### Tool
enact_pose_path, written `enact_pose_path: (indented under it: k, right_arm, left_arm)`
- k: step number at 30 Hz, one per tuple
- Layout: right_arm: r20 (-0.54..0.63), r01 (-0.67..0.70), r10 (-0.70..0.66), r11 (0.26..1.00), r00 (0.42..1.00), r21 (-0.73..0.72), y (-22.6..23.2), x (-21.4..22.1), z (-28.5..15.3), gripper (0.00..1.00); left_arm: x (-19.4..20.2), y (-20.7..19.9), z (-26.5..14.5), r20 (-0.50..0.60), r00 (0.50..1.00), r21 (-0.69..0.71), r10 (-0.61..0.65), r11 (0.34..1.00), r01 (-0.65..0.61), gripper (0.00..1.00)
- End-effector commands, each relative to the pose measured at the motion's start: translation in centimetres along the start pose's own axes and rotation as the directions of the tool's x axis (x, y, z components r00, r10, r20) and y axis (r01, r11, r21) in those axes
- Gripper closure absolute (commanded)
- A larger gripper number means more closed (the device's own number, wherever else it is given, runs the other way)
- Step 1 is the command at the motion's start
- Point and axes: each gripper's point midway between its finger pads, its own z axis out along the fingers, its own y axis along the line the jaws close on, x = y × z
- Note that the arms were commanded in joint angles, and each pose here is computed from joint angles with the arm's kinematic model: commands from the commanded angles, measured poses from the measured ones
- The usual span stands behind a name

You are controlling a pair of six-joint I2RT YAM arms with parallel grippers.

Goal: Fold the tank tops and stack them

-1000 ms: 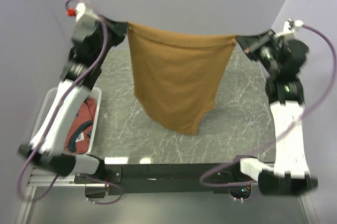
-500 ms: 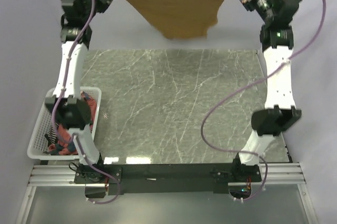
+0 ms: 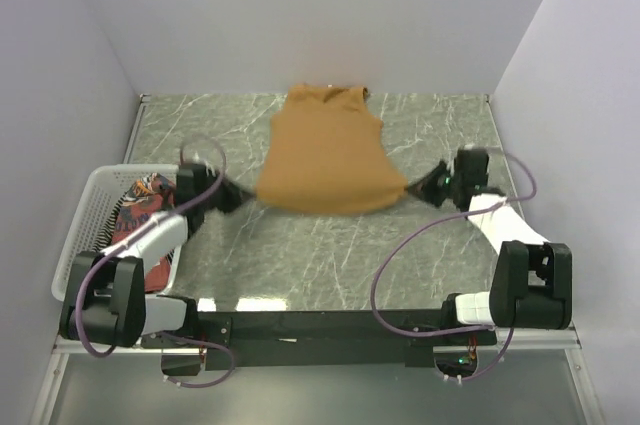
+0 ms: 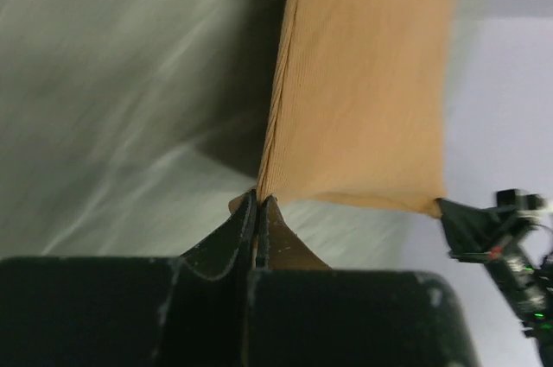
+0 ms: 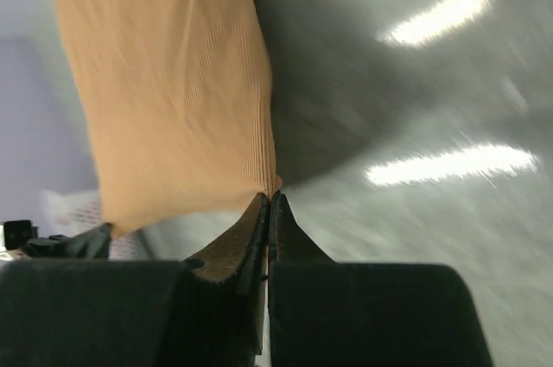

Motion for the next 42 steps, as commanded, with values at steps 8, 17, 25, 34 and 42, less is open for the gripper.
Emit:
enact_pose_path:
  k: [8, 17, 25, 34, 42]
  right_arm:
    - [-0.11, 0.019, 0.014, 0.954, 0.994, 0.299, -10.3, 6.8, -2.8, 1.0]
    - [-0.137, -0.022, 0.091, 0.899, 0.986, 0.437, -13.0, 8.8, -6.7, 0.72]
    - [-0.094, 0.04, -0.005, 0.924, 0.996, 0.381, -9.5, 7.0, -8.1, 0.48]
    - [-0.186, 0.388, -0.358, 0.907, 0.915, 0.162, 4.0, 15.1, -3.3, 0.57]
    - [-0.328, 0.62, -0.573, 0.783, 0.751, 0.052, 11.6, 28.3, 1.7, 0.68]
  left_arm:
    - [7.8, 6.0, -3.2, -0.139, 0.99, -0.226, -0.018, 0.974, -0.014, 0.99]
    - [10.0, 6.6, -5.6, -0.224, 0.974, -0.254, -0.027, 0.967, -0.031, 0.85]
    - [8.7, 3.3, -7.4, -0.208, 0.975, -0.167, 0.074, 0.98, -0.11, 0.48]
    - [0.3, 0.3, -1.4, -0.038, 0.986, -0.278, 0.159, 0.947, -0.164, 0.56]
    - [-3.3, 4.1, 8.5, -0.095, 0.981, -0.454, 0.171, 0.869, -0.196, 0.71]
